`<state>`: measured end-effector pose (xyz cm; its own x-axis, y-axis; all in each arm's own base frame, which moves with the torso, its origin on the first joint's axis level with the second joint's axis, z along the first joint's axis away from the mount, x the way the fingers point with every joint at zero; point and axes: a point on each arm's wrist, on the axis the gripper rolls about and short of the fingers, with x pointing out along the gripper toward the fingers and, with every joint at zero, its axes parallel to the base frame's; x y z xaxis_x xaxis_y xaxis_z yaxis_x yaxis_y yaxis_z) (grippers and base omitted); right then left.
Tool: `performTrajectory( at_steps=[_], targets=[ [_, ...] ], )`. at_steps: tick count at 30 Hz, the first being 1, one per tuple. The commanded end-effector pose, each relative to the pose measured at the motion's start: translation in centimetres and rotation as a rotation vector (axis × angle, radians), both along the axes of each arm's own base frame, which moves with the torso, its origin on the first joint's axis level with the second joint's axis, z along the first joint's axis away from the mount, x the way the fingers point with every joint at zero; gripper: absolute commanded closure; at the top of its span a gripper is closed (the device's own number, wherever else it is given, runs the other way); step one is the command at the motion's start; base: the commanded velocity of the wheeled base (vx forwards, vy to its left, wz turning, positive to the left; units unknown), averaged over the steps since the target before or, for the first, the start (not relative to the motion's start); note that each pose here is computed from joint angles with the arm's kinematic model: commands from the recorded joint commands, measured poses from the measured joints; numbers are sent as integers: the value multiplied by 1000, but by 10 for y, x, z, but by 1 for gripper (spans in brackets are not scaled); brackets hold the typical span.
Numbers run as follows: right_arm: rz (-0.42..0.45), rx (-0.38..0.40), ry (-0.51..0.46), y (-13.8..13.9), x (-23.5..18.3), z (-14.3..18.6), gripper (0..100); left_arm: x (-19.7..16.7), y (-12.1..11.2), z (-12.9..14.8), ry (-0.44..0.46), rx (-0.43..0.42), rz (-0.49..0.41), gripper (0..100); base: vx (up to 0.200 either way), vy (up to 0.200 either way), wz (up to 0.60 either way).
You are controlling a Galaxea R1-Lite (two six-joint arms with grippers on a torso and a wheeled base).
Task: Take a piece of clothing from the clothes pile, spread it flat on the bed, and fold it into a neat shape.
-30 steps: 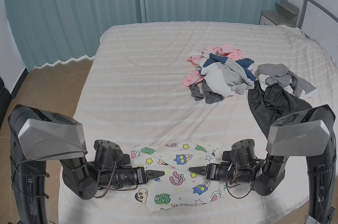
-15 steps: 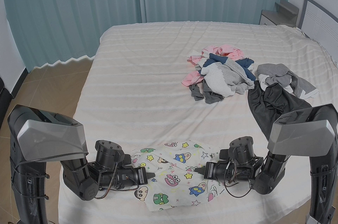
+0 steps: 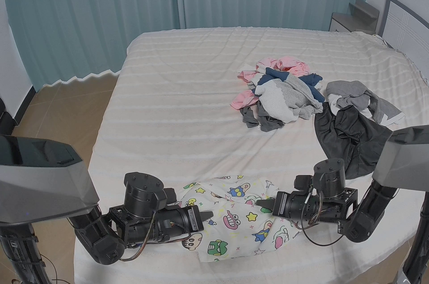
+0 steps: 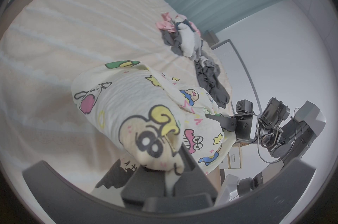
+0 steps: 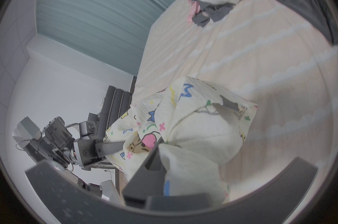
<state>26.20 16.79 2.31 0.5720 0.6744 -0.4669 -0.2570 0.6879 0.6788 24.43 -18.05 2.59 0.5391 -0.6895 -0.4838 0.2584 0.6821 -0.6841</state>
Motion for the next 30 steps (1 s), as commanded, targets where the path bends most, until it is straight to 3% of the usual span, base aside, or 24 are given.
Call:
performTrajectory(
  at_steps=[1, 8, 13, 20, 23, 30],
  targets=[
    [-23, 42, -64, -16, -14, 33, 100, -14, -28, 31, -85, -73, -40, 100, 0, 0, 0],
    [-87, 74, -120, -45, -30, 61, 100, -18, -74, 57, -135, -200, -75, 100, 0, 0, 0],
    [-163, 72, -130, -69, -39, 76, 100, -11, -89, 76, -143, -295, -105, 100, 0, 0, 0],
    [-272, 73, -160, -100, -54, 101, 100, -5, -91, 70, -62, -330, -218, 100, 0, 0, 0],
    [-314, 63, -153, -112, -62, 107, 100, 0, -95, 51, -25, -312, -242, 100, 0, 0, 0],
    [-360, 32, -105, -124, -70, 102, 100, 8, -88, 39, 14, -372, -271, 100, 0, 0, 0]
  ],
)
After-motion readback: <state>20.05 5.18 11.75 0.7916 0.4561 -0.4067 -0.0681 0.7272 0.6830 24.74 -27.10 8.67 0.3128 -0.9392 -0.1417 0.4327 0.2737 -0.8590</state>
